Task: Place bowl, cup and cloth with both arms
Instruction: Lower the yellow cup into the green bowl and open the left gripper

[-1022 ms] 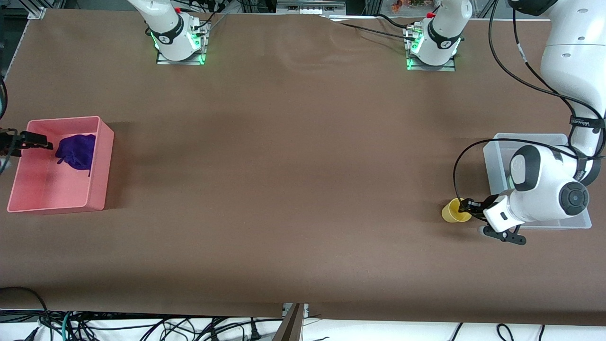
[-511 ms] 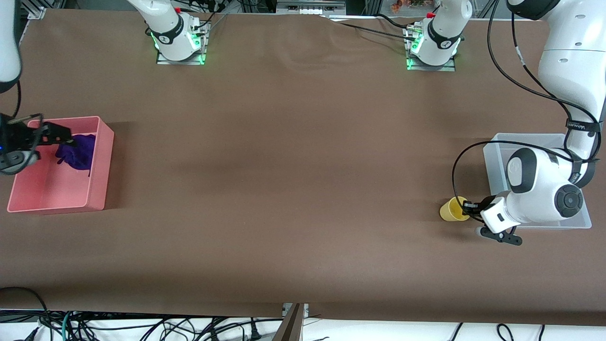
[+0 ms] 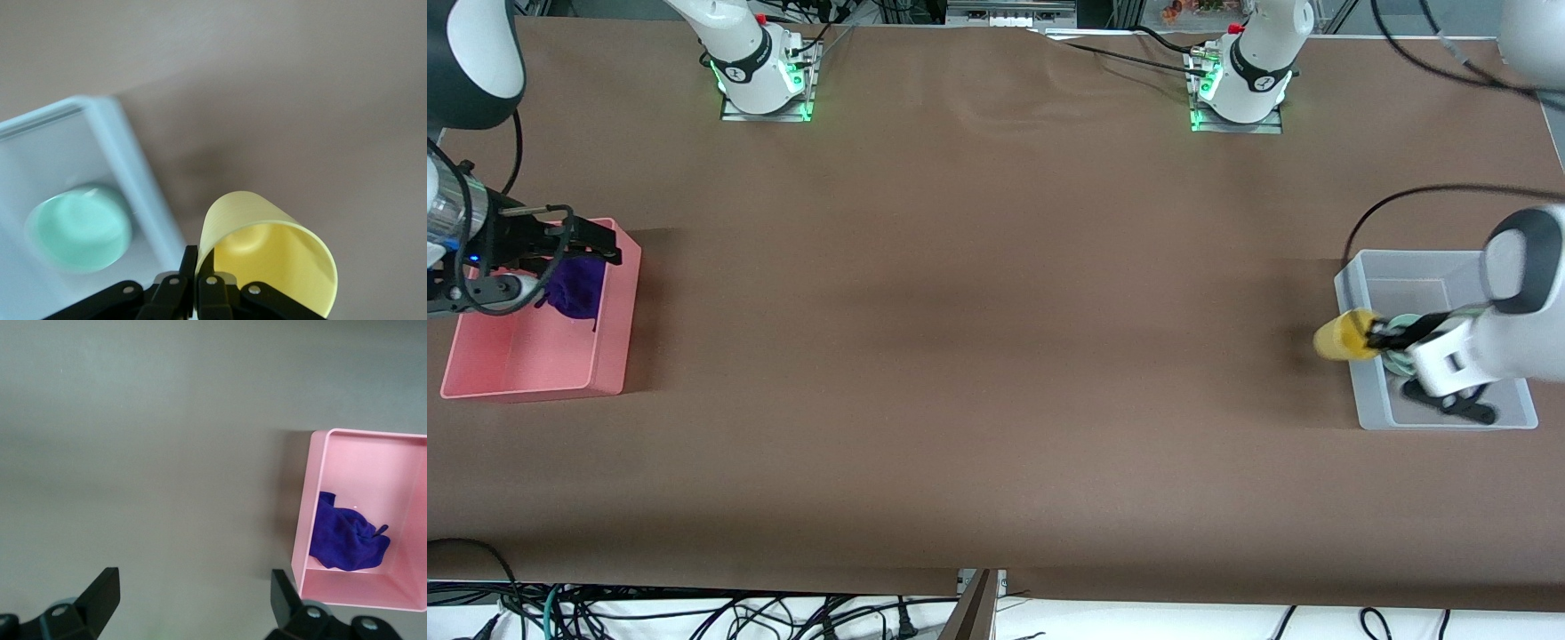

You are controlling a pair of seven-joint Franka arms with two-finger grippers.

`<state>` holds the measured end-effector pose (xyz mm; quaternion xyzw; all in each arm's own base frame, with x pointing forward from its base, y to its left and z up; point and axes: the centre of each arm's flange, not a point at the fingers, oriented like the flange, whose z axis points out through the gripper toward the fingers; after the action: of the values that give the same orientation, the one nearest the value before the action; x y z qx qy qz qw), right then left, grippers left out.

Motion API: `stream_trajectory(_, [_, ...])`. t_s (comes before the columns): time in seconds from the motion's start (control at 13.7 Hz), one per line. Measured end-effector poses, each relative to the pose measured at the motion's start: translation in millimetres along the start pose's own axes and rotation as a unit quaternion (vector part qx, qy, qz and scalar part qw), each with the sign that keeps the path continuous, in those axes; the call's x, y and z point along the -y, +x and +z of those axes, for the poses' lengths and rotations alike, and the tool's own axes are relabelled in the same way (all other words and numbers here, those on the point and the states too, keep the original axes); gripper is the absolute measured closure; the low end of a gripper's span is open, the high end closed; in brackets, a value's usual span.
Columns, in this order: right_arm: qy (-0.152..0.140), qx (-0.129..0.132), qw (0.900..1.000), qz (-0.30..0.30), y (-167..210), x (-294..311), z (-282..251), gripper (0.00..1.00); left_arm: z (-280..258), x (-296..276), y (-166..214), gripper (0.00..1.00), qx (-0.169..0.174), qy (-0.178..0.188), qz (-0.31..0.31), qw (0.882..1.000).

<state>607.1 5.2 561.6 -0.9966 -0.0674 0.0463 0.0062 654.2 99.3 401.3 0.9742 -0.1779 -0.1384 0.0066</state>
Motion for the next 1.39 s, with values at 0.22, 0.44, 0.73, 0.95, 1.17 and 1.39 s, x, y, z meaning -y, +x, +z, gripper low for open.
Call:
stream_trajectory(0.22, [-0.007,-0.039,0.999,0.012,-21,-11,-43,0.0,27,80,-50,0.96,0.004,0.022,0.027,0.999])
stream_trajectory(0.44, [-0.015,-0.021,0.999,0.019,-53,-13,-68,0.0,97,130,-71,0.96,-0.038,0.04,0.045,0.997])
stream_trajectory(0.73, [-0.013,0.0,1.0,0.022,-57,-8,-62,0.0,155,138,-75,0.96,-0.044,0.024,0.049,0.998])
stream_trajectory(0.95, [-0.012,0.006,0.999,0.035,-56,-9,-56,0.0,144,136,-71,0.85,-0.054,0.032,0.051,0.997])
stream_trajectory(1.17, [-0.012,0.01,0.999,0.033,-53,-8,-52,0.0,94,117,-69,0.55,-0.055,0.041,0.054,0.996])
stream_trajectory(1.39, [-0.011,0.011,0.999,0.032,-51,-7,-50,0.0,15,66,-72,0.26,-0.053,0.02,0.017,0.998])
